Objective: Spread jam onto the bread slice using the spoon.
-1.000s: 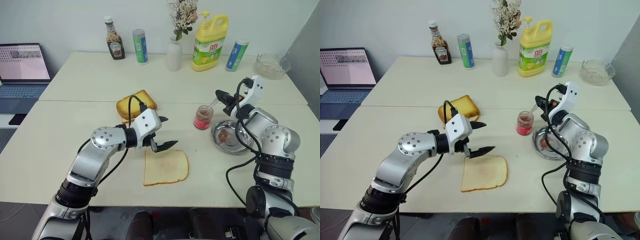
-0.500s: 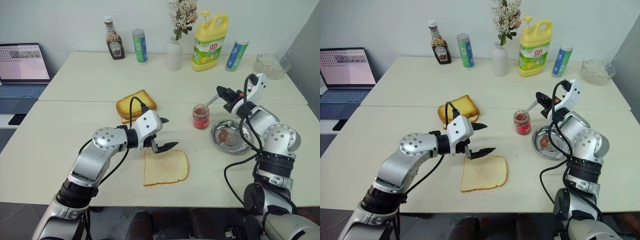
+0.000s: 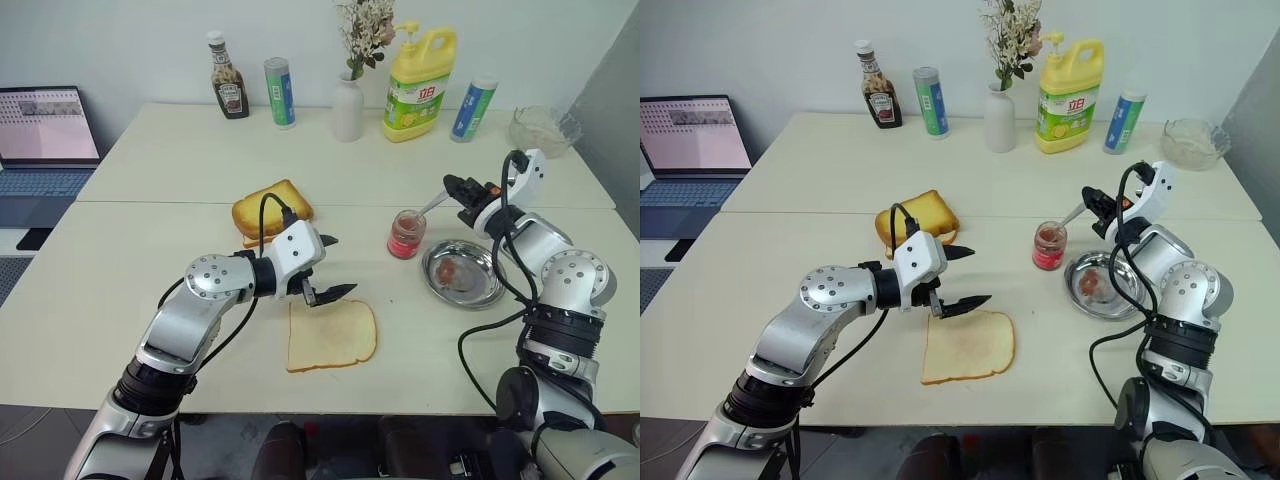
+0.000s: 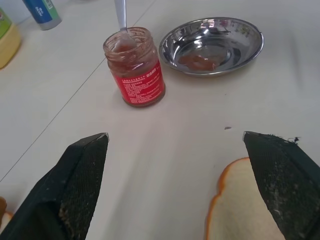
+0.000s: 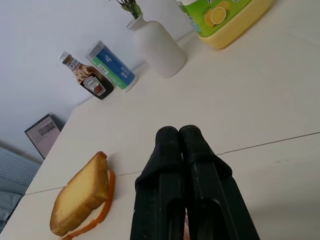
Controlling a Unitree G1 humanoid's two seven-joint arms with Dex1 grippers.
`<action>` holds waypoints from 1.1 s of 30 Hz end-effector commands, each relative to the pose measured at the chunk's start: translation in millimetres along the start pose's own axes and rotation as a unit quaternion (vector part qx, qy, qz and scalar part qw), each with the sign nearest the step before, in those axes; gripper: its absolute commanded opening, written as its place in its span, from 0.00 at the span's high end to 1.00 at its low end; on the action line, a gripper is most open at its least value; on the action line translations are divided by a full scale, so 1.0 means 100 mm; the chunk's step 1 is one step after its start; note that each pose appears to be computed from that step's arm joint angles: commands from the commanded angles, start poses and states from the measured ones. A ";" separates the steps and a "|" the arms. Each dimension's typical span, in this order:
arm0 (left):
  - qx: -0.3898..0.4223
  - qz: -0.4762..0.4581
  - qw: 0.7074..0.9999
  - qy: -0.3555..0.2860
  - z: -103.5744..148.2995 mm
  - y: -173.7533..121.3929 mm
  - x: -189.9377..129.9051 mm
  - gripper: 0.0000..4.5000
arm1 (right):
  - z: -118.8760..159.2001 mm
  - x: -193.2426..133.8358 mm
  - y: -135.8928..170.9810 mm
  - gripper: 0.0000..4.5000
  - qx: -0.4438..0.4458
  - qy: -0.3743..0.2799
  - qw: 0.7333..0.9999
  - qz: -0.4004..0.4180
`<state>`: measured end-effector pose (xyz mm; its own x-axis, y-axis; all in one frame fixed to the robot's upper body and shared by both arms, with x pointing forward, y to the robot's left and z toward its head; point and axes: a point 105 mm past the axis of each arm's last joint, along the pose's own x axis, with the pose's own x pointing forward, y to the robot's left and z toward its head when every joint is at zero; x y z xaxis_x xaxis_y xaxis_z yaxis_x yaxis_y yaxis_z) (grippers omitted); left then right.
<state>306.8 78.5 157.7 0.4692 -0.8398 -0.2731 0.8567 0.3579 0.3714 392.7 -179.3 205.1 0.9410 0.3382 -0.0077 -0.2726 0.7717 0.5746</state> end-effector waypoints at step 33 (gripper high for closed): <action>0.001 0.020 0.998 -0.056 0.19 0.16 -0.18 0.00 | 0.23 -0.18 -0.05 0.99 0.152 -0.054 0.987 -0.001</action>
<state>310.1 89.2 168.8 0.4760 -0.8529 -0.2145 0.8497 0.3830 0.3625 384.3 -197.5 210.0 0.9608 0.2768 0.0185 -0.1864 0.5945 0.7822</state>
